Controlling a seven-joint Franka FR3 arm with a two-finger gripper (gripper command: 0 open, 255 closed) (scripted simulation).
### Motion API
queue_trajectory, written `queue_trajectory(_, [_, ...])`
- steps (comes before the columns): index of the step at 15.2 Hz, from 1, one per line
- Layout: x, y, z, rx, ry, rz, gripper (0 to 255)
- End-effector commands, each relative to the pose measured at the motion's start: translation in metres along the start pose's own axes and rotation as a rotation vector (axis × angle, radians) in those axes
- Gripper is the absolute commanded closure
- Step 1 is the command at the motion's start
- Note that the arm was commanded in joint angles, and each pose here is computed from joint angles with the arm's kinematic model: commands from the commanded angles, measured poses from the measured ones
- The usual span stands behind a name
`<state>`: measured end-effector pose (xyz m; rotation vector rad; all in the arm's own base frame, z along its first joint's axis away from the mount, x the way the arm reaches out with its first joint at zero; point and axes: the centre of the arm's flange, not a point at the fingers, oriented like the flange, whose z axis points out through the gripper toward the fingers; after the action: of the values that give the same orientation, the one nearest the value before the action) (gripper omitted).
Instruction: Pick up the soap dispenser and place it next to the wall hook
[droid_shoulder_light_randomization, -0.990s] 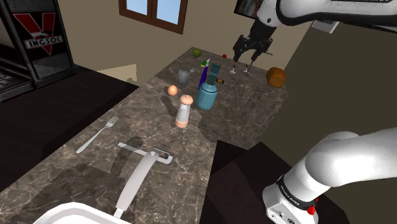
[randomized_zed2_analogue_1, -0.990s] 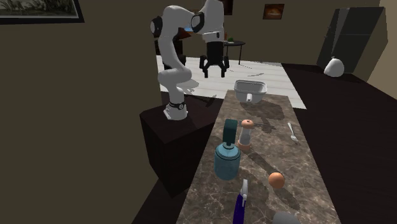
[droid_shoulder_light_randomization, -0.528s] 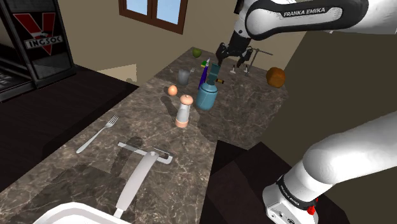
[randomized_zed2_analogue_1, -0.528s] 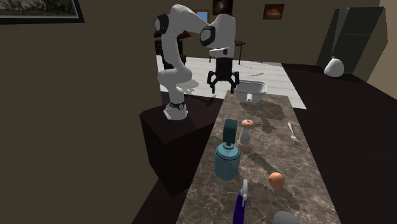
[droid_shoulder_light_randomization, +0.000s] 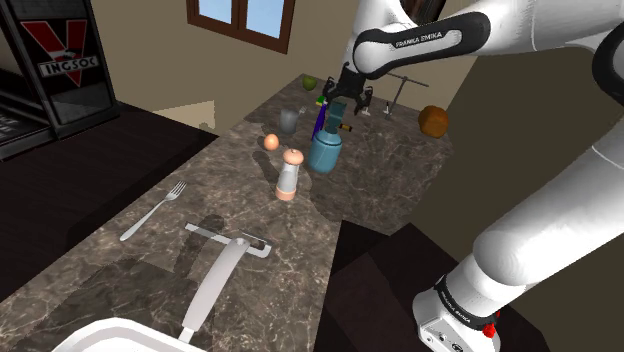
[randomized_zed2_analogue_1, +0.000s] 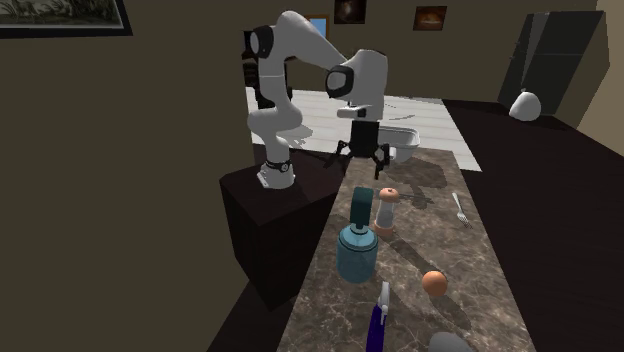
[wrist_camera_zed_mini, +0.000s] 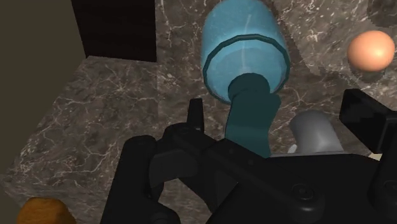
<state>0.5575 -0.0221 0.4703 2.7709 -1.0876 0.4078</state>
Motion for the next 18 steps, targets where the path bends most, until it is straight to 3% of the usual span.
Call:
queue_trajectory(1, [0.013, -0.008, 0.025, -0.011, -0.003, 0.07, 0])
queue_trajectory(4, [0.035, -0.016, 0.054, -0.027, -0.007, 0.16, 0])
queue_trajectory(12, [0.034, -0.015, 0.094, -0.027, -0.007, 0.16, 0])
queue_trajectory(18, [0.034, -0.015, 0.094, -0.027, -0.007, 0.16, 0])
